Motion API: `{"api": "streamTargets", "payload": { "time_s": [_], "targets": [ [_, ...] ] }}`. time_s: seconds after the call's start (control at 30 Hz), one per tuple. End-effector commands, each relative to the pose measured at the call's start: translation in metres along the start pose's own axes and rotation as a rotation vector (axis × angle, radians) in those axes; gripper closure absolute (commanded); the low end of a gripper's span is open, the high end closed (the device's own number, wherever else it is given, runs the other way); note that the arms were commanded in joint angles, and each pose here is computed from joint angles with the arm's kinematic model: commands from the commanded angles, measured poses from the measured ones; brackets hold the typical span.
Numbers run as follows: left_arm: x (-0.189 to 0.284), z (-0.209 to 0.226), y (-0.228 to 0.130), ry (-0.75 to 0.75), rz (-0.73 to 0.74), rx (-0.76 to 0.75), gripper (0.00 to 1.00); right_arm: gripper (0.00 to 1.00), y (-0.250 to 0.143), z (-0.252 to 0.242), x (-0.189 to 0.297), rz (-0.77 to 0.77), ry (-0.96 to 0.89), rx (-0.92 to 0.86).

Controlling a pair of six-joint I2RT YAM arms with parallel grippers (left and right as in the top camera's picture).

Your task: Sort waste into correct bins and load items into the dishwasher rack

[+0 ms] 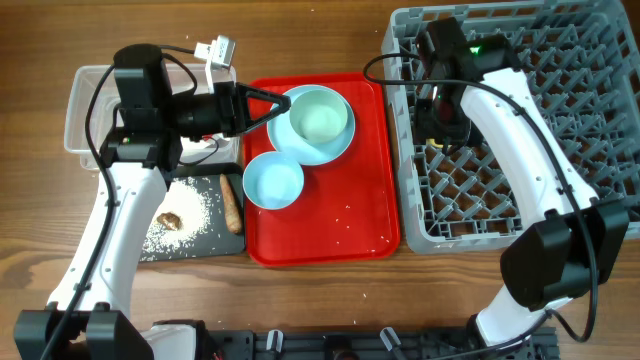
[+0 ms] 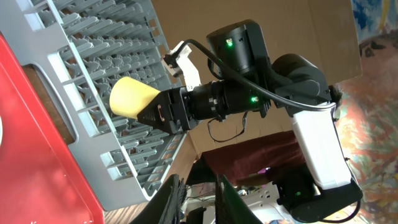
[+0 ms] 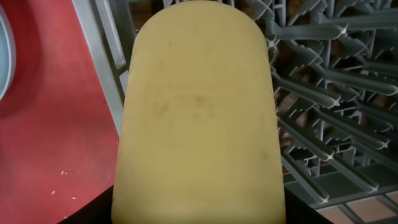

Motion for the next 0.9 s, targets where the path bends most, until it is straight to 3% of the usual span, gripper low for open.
{"api": "streamTargets", "payload": {
  "time_s": [0.0,0.13,0.3,0.43,0.6,0.67,0.87],
  "targets": [
    [-0.002,0.001,0.000,-0.003,0.004,-0.020,0.81,0.30,0.002,-0.002,-0.006,-0.001,-0.026,-0.022],
    [-0.002,0.001,0.000,-0.003,0.004,-0.020,0.81,0.07,0.001,-0.003,-0.006,0.008,-0.032,-0.017],
    [-0.002,0.003,0.000,0.010,0.001,-0.012,0.82,0.00,0.002,-0.001,-0.006,0.000,-0.018,-0.008],
    [0.002,0.034,-0.008,0.232,-0.034,0.089,0.82,0.00,-0.001,0.031,0.018,0.057,0.268,0.193],
    [0.029,0.094,-0.035,0.796,-0.058,0.258,0.77,0.00,-0.001,0.053,0.051,0.062,0.486,0.242],
    [0.029,0.098,-0.044,0.879,-0.032,0.263,0.74,0.00,-0.001,0.054,0.050,0.063,0.485,0.242],
    [-0.005,0.104,-0.052,1.042,0.017,0.125,0.50,0.00,0.000,0.053,0.047,0.054,0.474,0.239]
  ]
}}
Point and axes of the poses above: each gripper's point midway between its finger pads, its own x axis back along the fingers, its own z axis along the line the jaws close on, y = z × x, the point moved 5 cm from there along x, back along the fingers, and after that the axes turned 15 degrees about -x, right-handed, at the moved point
